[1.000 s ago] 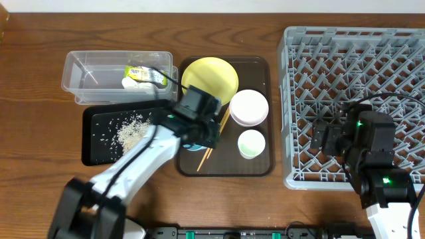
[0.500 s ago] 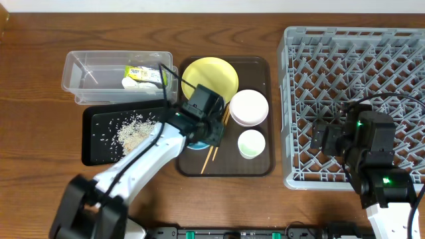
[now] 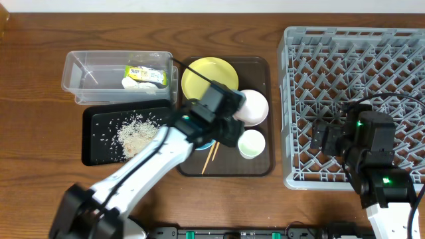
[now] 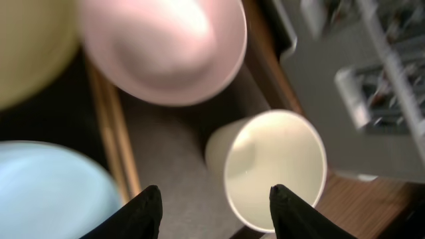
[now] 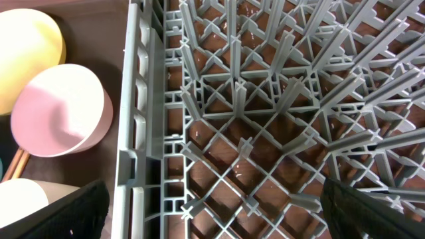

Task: Sort waste into correct bins and load items into the dishwasher rack

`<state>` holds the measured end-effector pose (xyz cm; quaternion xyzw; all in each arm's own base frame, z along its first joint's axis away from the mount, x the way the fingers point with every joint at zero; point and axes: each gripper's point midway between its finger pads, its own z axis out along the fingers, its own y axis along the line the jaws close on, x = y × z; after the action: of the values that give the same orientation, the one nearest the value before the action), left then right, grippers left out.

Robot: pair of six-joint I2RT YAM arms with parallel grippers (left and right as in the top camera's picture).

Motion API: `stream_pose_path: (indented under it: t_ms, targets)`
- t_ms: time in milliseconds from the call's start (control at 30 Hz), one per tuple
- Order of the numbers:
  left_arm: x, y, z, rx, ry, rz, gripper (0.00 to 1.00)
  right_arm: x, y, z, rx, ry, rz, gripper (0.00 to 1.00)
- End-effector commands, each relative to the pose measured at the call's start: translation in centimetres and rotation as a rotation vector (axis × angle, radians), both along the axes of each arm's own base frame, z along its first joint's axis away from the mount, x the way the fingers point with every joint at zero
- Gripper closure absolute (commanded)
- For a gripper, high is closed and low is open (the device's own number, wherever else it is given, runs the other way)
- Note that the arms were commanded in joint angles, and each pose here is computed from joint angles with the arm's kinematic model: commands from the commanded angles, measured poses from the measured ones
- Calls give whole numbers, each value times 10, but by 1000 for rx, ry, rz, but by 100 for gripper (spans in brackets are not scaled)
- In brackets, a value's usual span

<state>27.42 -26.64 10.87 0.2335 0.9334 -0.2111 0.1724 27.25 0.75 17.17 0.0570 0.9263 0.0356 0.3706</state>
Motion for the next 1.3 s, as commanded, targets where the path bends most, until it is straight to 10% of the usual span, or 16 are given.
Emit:
stream_pose_path:
  t_ms: [0, 267, 567, 733, 967, 1267]
  targets:
    - [-12, -8, -30, 42, 73, -26, 48, 2, 3, 8, -1, -17, 17, 1]
    - [-17, -5, -61, 94, 163, 9, 94, 2, 3, 7, -2, -13, 17, 1]
    - [27, 36, 17, -104, 76, 258, 94, 11, 12, 17, 34, -69, 54, 1]
    - [61, 50, 75, -480, 141, 337, 94, 5, 82, 39, 211, -157, 471, 1]
    - [65, 34, 125, -916, 376, 87, 94, -13, 143, 48, 428, -180, 851, 1]
    - [25, 6, 130, -982, 550, -152, 94, -1, 184, 45, 510, -235, 1060, 7]
